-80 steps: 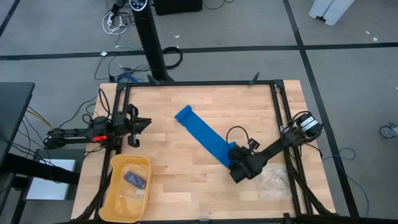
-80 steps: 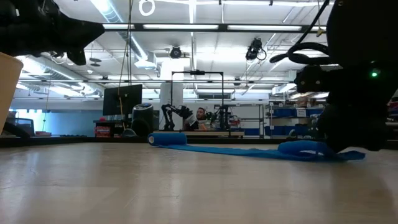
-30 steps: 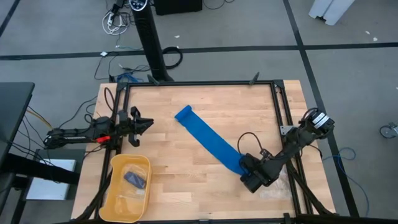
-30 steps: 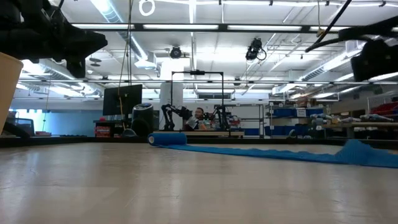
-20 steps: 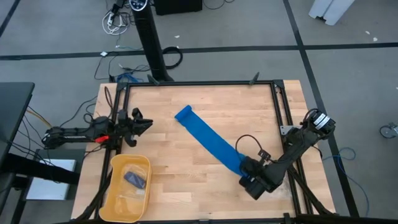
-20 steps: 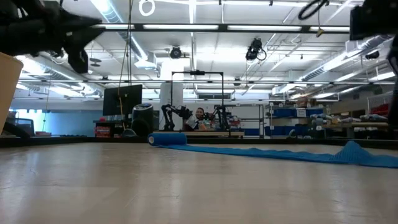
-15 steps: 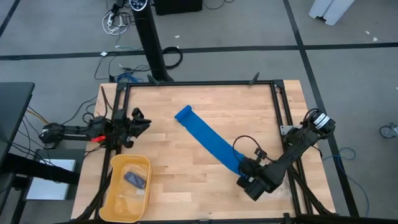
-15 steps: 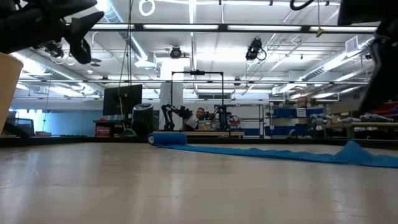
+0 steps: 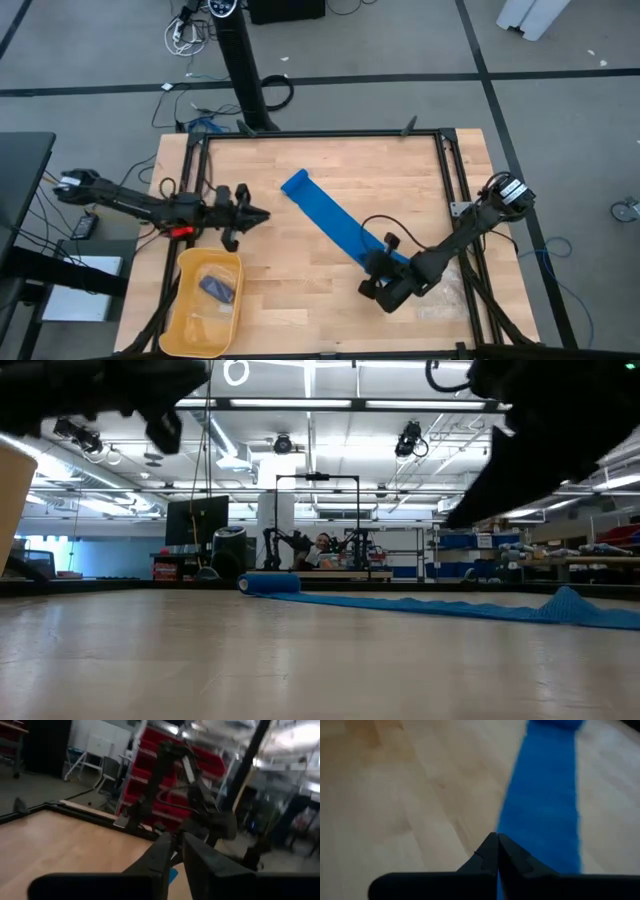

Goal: Roll bandage
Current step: Roll the blue bandage

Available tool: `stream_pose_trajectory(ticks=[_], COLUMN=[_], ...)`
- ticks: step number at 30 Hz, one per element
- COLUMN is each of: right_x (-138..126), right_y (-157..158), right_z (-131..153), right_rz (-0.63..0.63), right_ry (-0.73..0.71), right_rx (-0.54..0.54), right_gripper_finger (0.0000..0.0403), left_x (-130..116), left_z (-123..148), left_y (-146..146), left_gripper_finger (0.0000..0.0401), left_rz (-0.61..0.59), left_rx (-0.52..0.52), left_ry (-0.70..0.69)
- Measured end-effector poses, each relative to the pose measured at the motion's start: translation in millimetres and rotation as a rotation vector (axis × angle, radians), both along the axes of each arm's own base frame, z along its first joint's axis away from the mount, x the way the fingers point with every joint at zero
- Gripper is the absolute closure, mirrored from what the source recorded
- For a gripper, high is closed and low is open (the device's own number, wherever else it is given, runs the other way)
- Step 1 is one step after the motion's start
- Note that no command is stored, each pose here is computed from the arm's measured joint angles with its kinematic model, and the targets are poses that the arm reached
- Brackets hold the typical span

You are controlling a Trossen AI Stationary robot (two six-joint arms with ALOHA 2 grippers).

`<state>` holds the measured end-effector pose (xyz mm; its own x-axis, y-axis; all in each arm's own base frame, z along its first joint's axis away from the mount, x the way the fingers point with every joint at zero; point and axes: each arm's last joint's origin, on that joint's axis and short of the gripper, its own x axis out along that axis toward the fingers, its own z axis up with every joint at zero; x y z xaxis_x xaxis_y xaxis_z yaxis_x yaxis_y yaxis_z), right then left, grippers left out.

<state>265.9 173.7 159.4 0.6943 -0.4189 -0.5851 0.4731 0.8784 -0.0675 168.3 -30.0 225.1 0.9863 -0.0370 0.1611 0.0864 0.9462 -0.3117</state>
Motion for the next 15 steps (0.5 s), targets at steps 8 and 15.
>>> stream_pose_trajectory(ticks=[8, 15], right_x=[12, 12], right_y=[-1, -1], right_z=[2, 2], right_rz=[0.088, 0.078], right_ry=[-0.079, -0.083], right_rx=[-0.060, -0.053], right_gripper_finger=[0.0401, 0.0401], left_x=[58, 73], left_z=[25, -2], left_y=[-29, -42], left_gripper_finger=[0.0395, 0.0397], left_rz=[0.239, 0.438], left_rx=[0.039, -0.092], left_ry=[0.309, 0.548])
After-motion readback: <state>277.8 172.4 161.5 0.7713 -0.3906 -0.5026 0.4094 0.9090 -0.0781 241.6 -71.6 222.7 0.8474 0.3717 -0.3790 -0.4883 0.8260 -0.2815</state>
